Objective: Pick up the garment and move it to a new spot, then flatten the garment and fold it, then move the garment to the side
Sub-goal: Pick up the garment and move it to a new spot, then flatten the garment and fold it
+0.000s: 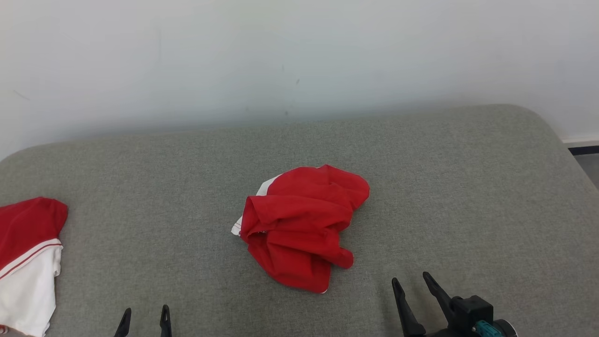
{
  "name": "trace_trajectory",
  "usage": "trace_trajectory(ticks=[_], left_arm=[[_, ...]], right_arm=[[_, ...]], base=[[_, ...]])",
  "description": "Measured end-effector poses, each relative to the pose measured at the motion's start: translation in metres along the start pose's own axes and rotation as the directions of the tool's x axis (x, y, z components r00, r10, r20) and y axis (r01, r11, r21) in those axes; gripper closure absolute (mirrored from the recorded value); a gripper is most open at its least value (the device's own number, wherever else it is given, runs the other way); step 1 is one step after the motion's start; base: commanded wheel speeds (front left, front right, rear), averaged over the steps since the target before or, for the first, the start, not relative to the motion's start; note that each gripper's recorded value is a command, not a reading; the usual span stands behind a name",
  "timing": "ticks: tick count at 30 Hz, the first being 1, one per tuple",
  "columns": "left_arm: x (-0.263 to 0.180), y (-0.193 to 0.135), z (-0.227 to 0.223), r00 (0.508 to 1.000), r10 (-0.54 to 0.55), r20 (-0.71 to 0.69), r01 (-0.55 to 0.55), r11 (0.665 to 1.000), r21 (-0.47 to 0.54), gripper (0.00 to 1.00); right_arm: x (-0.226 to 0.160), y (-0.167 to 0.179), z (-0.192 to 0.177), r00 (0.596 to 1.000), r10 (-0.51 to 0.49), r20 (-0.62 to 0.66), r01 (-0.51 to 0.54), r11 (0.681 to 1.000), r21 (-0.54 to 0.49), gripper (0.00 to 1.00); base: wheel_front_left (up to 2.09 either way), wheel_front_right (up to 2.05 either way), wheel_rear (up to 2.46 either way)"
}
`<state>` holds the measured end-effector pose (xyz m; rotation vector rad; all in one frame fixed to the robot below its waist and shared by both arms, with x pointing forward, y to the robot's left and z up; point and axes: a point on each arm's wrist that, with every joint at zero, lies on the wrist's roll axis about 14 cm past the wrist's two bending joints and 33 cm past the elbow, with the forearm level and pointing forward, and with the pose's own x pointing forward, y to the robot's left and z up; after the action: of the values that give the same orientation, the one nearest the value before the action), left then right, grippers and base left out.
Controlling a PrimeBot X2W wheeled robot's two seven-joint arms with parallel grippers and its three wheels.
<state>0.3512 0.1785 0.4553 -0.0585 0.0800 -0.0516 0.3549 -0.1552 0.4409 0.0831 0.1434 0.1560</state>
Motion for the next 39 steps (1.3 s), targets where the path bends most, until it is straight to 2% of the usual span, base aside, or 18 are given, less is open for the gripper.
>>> trace_trajectory(ticks=[8,17,26,27,28,29,33,35,39], left_arm=[[-0.003,0.001,-0.005,1.0,0.007,-0.014,-0.007,1.0,-0.012,0.0],[0.008,-0.014,0.006,0.999,-0.025,0.023,0.026,0.998,-0.062,0.0],[0.006,-0.006,0.004,1.0,0.006,0.015,-0.005,0.997,-0.071,0.0],[0.007,-0.005,0.006,1.0,0.007,0.02,-0.005,0.998,-0.07,0.0],[0.009,-0.004,0.007,1.0,0.009,0.023,-0.007,0.998,-0.07,0.0],[0.009,-0.004,0.008,1.0,0.011,0.026,-0.009,0.998,-0.07,0.0],[0.011,-0.001,0.011,0.999,0.019,0.036,-0.017,0.998,-0.067,0.0],[0.011,-0.002,0.012,0.999,0.018,0.039,-0.015,0.998,-0.067,0.0],[0.011,-0.009,0.015,0.999,-0.003,0.051,0.006,0.997,-0.074,0.0]], right_arm=[[0.009,0.015,-0.004,0.998,0.052,-0.019,-0.053,0.999,-0.008,0.0],[0.049,0.038,-0.008,0.988,0.147,-0.055,-0.148,0.989,-0.02,0.0],[0.073,0.065,-0.018,0.966,0.239,-0.095,-0.243,0.97,-0.03,0.0],[0.076,0.066,-0.02,0.964,0.246,-0.1,-0.251,0.967,-0.037,0.08],[0.078,0.066,-0.021,0.962,0.252,-0.105,-0.257,0.965,-0.041,0.57],[0.08,0.067,-0.022,0.96,0.257,-0.107,-0.262,0.964,-0.041,1.0],[0.091,0.074,0.002,0.961,0.277,-0.028,-0.277,0.961,-0.017,1.0],[0.096,0.077,0.038,0.957,0.276,0.088,-0.278,0.961,0.012,1.0],[0.091,0.073,0.103,0.921,0.274,0.279,-0.287,0.958,0.007,1.0]], base=[[0.0,0.0,0.0],[0.0,0.0,0.0],[0.0,0.0,0.0],[0.0,0.0,0.0],[0.0,0.0,0.0],[0.0,0.0,0.0],[0.0,0.0,0.0],[0.0,0.0,0.0],[0.0,0.0,0.0]])
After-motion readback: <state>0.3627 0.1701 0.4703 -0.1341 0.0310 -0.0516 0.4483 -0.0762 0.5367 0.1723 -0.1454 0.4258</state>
